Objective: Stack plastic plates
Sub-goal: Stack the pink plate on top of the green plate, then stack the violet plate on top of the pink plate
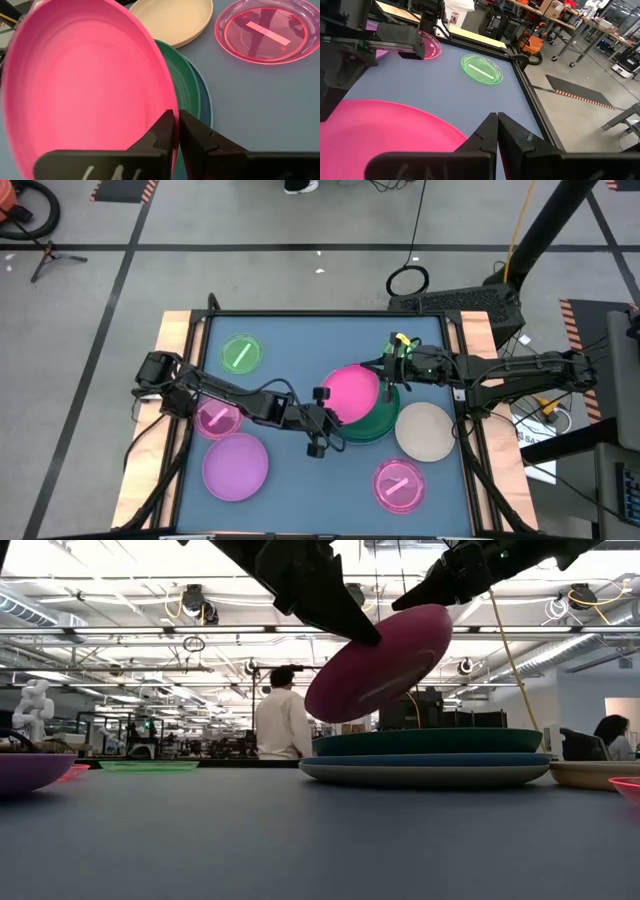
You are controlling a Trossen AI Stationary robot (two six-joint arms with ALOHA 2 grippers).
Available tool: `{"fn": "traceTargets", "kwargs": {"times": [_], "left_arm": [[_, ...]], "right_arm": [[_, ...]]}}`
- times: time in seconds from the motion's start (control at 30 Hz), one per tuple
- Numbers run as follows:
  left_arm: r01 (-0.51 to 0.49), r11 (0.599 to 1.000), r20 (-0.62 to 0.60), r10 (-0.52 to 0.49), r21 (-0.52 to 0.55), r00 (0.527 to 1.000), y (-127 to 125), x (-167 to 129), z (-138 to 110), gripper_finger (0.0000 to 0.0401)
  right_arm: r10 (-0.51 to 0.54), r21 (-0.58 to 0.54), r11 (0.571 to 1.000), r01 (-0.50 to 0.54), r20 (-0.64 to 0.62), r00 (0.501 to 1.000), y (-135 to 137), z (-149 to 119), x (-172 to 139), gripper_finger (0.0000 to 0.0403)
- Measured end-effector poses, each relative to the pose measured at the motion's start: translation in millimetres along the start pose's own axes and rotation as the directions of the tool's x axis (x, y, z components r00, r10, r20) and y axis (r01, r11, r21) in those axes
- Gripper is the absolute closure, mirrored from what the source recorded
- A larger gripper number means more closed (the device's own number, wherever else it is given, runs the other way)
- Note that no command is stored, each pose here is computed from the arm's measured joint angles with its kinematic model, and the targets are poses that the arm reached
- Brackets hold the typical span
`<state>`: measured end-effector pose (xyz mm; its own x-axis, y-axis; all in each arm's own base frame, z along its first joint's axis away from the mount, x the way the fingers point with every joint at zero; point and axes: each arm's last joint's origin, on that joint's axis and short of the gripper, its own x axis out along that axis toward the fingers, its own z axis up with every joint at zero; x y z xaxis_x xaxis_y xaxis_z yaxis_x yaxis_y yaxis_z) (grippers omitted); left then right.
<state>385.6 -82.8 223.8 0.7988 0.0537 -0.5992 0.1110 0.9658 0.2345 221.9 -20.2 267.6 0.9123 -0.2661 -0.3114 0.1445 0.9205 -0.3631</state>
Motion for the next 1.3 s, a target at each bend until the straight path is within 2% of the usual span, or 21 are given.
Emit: {"fn": "traceTargets", "kwargs": {"times": [0.27, 0.4, 1.3], "left_arm": [[0.002, 1.000, -0.006, -0.002, -0.020, 1.000, 0.0, -0.2, -0.5, 0.0311], [0.002, 1.000, -0.005, -0.002, -0.020, 1.000, -0.1, -0.5, -0.3, 0.0295], [-0.005, 0.998, -0.006, 0.005, -0.056, 1.000, 3.4, 0.3, -0.7, 0.0293]], "right_arm": [[0.000, 0.000, 1.000, 0.000, 0.000, 1.000, 0.0, 0.0, 0.0, 0.0397], [0.000, 0.000, 1.000, 0.000, 0.000, 1.000, 0.0, 0.0, 0.0, 0.0397], [0.000, 0.000, 1.000, 0.000, 0.000, 1.000, 0.0, 0.0, 0.0, 0.0397]]}}
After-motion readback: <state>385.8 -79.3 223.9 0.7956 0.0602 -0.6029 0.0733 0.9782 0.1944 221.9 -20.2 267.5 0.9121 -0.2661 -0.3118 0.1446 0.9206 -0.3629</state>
